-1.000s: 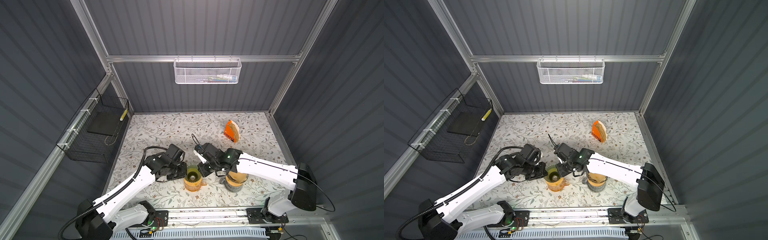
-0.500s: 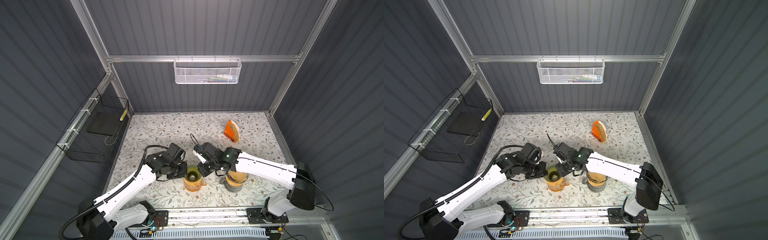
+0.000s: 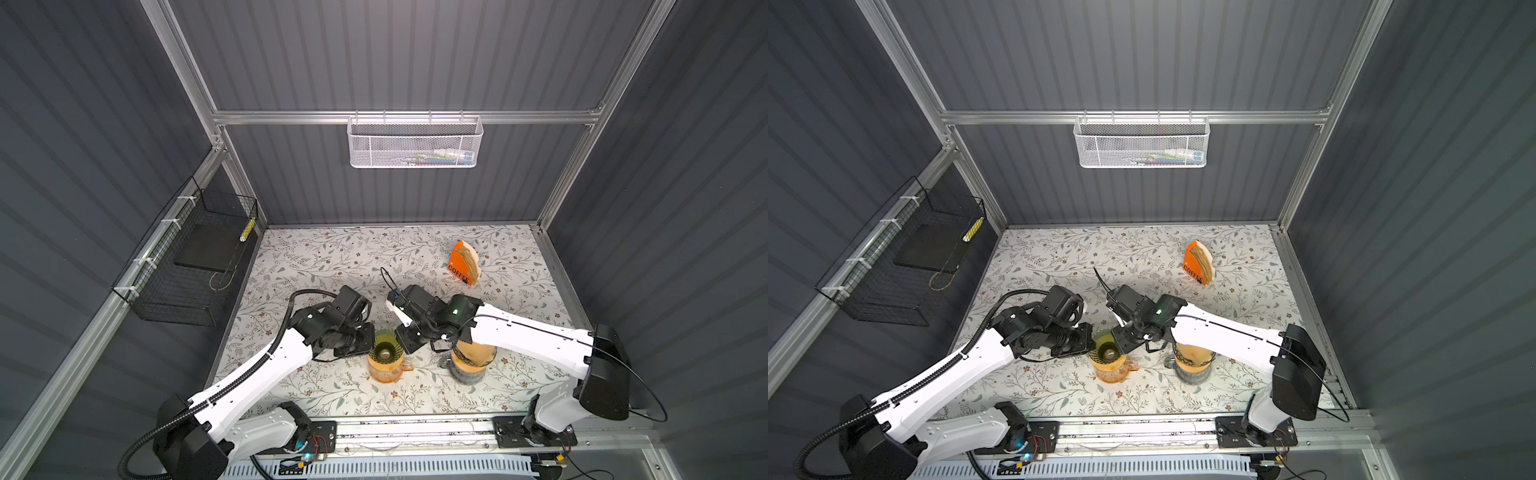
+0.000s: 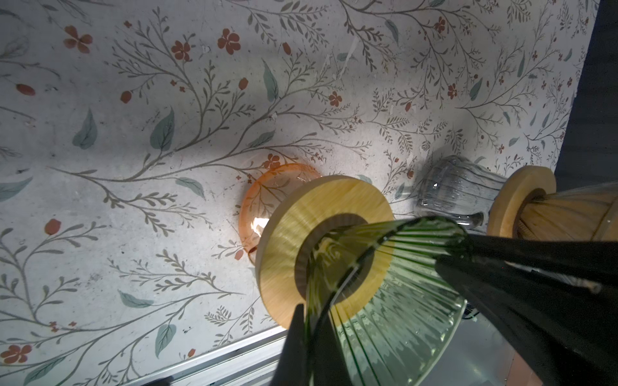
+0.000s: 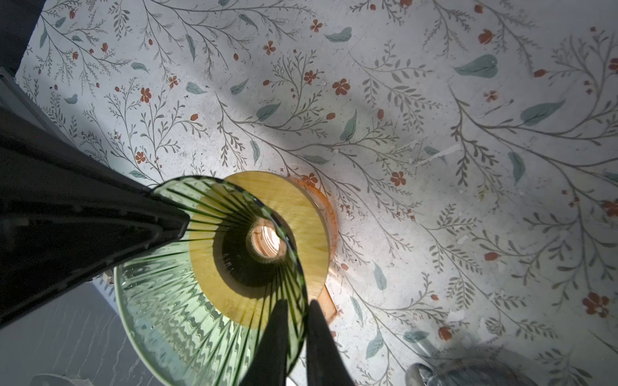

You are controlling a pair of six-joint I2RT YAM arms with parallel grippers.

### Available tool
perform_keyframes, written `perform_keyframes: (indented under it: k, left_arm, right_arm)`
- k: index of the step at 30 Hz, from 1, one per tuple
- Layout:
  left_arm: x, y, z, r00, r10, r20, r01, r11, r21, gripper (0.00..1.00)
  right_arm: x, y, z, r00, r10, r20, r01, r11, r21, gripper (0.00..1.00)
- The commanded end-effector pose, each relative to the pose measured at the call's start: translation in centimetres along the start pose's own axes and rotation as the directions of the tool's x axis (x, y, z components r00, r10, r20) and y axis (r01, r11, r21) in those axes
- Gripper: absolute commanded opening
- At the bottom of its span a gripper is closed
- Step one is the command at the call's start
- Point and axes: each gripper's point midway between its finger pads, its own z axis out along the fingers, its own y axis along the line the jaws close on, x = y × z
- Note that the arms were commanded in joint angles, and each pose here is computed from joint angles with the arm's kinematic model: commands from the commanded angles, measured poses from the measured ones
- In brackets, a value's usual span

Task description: Place the coffee filter in the dripper

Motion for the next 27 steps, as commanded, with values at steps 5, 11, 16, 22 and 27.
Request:
perform_keyframes:
  k: [5,11,16,22,27]
  left_arm:
    - [0.0,-0.4,0.5,0.999,0.041,0.008,-0.041,0.999,0.024,0.0]
    - [-0.4,-0.9,-0.3,0.999,0.05,0.022,-0.05,0.998,0.029,0.0]
    - [-0.6,-0.9,-0.7,0.998,0.053,0.032,-0.053,0.998,0.02,0.04]
    - [-0.8,-1.0,-1.1,0.997,0.056,0.047,-0.057,0.998,0.019,0.07]
    - [-1.0,-0.9,-1.4,0.997,0.057,0.057,-0.058,0.998,0.008,0.15]
  right_arm:
    - [0.4,0.2,0.7,1.0,-0.022,-0.019,0.022,1.0,0.001,0.14]
    - [-0.3,0.8,0.0,1.0,-0.026,-0.004,0.026,0.999,-0.02,0.17]
    - [-0.5,0.8,-0.3,1.0,-0.023,0.008,0.023,1.0,-0.017,0.2]
    - [-0.9,1.0,-0.6,1.0,-0.024,0.02,0.024,0.999,-0.023,0.22]
    - [-1.2,1.1,-0.7,0.999,-0.03,0.023,0.03,0.999,-0.02,0.23]
